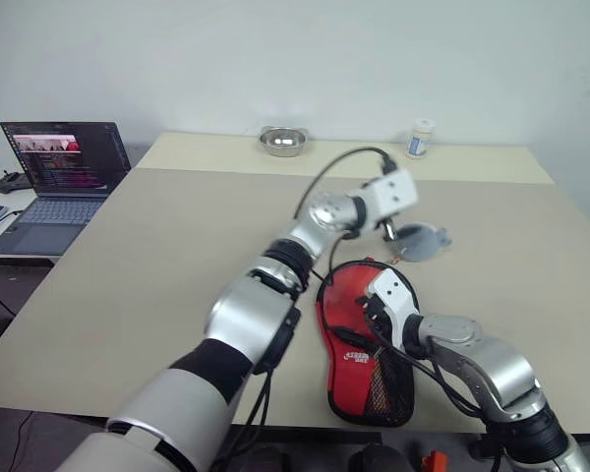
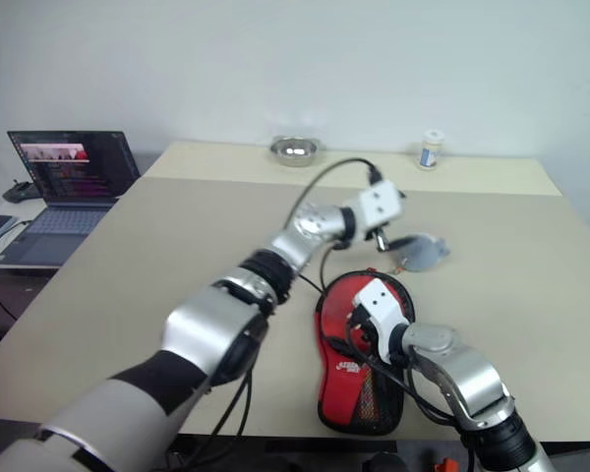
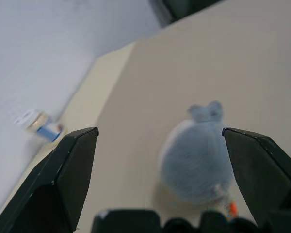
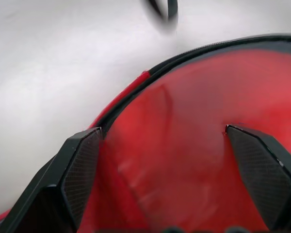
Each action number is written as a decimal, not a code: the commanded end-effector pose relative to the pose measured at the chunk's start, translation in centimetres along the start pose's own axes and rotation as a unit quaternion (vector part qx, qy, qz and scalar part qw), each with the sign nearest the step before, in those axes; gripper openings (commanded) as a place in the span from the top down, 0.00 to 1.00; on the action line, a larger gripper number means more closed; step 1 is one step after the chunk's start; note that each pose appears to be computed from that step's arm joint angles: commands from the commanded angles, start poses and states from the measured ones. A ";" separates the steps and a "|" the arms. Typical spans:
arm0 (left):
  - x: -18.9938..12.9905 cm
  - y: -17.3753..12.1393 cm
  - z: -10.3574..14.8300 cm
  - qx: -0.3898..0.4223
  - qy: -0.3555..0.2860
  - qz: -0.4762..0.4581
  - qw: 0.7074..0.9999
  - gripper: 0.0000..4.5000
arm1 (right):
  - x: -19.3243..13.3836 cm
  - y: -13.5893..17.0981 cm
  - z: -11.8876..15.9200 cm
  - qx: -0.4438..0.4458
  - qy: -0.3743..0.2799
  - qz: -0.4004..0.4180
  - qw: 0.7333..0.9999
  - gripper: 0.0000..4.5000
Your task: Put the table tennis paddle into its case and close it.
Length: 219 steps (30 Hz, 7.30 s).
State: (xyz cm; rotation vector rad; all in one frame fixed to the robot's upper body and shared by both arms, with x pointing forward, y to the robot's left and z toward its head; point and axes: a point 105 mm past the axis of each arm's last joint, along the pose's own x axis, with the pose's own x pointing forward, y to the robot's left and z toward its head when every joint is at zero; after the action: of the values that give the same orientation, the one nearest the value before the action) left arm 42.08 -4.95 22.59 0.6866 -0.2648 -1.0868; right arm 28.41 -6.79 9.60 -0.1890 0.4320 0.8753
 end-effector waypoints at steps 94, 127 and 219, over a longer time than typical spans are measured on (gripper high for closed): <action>-4.7 -17.5 -9.9 -0.121 0.030 -0.319 0.939 0.00 | -16.3 -9.1 -4.5 -0.363 0.345 0.035 0.865 0.93; -2.9 -17.8 -8.1 -0.125 -0.004 -0.306 0.944 0.00 | -18.5 -0.6 -6.9 -0.220 0.324 0.057 0.918 0.73; -16.8 -8.7 -4.6 -0.133 -0.018 -0.297 0.945 0.00 | 0.7 -13.0 3.7 -0.112 0.068 -0.043 0.990 0.84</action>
State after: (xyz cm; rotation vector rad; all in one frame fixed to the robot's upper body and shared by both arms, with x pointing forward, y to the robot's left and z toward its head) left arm 30.58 9.55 15.10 0.4869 0.1028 -1.6552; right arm 39.99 -13.87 11.64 -0.4884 0.4708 0.8068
